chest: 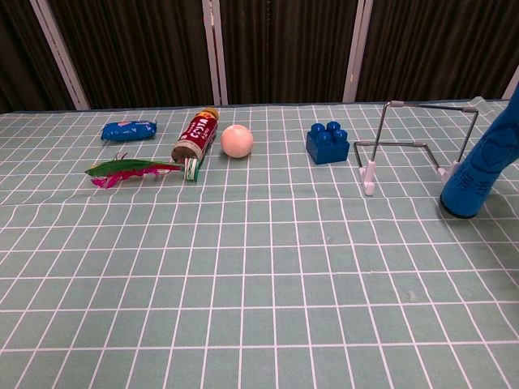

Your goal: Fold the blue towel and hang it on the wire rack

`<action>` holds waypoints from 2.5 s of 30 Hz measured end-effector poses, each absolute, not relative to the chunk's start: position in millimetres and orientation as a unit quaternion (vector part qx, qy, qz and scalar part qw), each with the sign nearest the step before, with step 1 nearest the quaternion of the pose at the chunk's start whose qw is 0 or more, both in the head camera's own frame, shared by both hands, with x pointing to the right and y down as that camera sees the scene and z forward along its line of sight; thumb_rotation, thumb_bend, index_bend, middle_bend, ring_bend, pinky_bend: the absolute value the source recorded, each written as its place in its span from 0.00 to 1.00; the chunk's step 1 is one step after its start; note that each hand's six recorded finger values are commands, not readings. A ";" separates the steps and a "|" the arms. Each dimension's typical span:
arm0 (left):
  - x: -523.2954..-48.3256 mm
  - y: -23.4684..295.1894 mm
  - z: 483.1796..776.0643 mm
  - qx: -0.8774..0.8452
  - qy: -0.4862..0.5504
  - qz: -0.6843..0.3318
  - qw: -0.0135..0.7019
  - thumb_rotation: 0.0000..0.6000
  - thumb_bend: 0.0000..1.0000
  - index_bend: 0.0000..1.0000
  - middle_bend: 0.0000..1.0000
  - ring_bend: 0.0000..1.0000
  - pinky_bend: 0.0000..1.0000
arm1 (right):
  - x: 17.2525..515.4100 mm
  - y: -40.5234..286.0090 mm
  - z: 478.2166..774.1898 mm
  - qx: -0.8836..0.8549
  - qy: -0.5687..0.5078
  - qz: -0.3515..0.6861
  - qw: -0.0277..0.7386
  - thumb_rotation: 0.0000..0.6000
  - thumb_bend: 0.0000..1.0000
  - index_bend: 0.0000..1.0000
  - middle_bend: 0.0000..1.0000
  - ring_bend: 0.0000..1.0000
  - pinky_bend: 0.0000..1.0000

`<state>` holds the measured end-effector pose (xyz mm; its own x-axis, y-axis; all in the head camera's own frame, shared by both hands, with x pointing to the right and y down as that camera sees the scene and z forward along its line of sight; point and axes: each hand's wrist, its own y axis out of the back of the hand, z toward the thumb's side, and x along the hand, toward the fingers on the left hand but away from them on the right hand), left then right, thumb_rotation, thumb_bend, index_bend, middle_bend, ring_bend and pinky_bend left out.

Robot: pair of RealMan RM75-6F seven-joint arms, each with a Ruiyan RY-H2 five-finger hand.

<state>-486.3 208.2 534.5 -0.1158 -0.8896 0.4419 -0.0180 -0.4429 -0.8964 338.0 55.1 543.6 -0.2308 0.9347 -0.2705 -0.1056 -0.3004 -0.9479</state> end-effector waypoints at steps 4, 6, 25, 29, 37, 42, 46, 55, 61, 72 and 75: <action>-485.0 208.5 533.2 -0.568 0.400 -0.629 0.347 1.00 0.00 0.00 0.00 0.00 0.00 | 333.8 55.7 552.1 -0.483 -0.429 0.654 0.394 1.00 0.58 0.74 0.15 0.00 0.18; -483.8 208.7 532.9 -0.569 0.399 -0.629 0.349 1.00 0.00 0.00 0.00 0.00 0.00 | 327.8 54.1 555.5 -0.489 -0.427 0.651 0.393 1.00 0.58 0.74 0.15 0.00 0.18; -497.3 205.2 542.8 -0.554 0.398 -0.650 0.334 1.00 0.00 0.00 0.00 0.00 0.00 | 253.4 -7.7 591.2 -0.473 -0.426 0.663 0.394 1.00 0.58 0.74 0.15 0.00 0.18; -499.6 204.3 544.1 -0.552 0.399 -0.653 0.332 1.00 0.00 0.00 0.00 0.00 0.00 | 249.6 -15.1 598.4 -0.471 -0.430 0.671 0.377 1.00 0.58 0.74 0.15 0.00 0.18; -499.8 202.9 548.2 -0.551 0.395 -0.657 0.330 1.00 0.00 0.00 0.00 0.00 0.00 | 237.5 -29.2 596.3 -0.476 -0.447 0.665 0.363 1.00 0.58 0.74 0.15 0.00 0.18; -500.0 202.5 549.3 -0.551 0.395 -0.658 0.329 1.00 0.00 0.00 0.00 0.00 0.00 | 236.1 -31.9 597.8 -0.474 -0.447 0.664 0.367 1.00 0.58 0.74 0.15 0.00 0.18; -500.6 202.4 549.0 -0.550 0.396 -0.658 0.328 1.00 0.00 0.00 0.00 0.00 0.00 | 236.7 -33.1 601.4 -0.474 -0.449 0.664 0.364 1.00 0.58 0.74 0.15 0.00 0.18; -503.1 201.1 551.6 -0.547 0.396 -0.662 0.325 1.00 0.00 0.00 0.00 0.00 0.00 | 238.7 -44.7 607.6 -0.480 -0.466 0.646 0.368 1.00 0.58 0.74 0.15 0.00 0.17; -504.4 200.4 553.9 -0.544 0.394 -0.666 0.323 1.00 0.00 0.00 0.00 0.00 0.00 | 233.4 -49.9 617.0 -0.491 -0.455 0.646 0.367 1.00 0.58 0.74 0.15 0.00 0.17; -507.3 199.4 560.3 -0.541 0.388 -0.675 0.318 1.00 0.00 0.00 0.00 0.00 0.00 | 232.7 -57.0 637.7 -0.514 -0.411 0.652 0.376 1.00 0.58 0.74 0.15 0.00 0.15; -507.8 199.1 561.6 -0.540 0.387 -0.677 0.317 1.00 0.00 0.00 0.00 0.00 0.00 | 233.2 -59.6 640.5 -0.512 -0.409 0.653 0.380 1.00 0.58 0.74 0.15 0.00 0.15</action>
<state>-507.8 199.1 561.6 -0.2166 -0.8469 0.4857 0.0111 -0.4996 -0.8662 233.2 -59.6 640.5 -0.1882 0.9148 -0.3574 -0.0775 -0.3766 -0.9231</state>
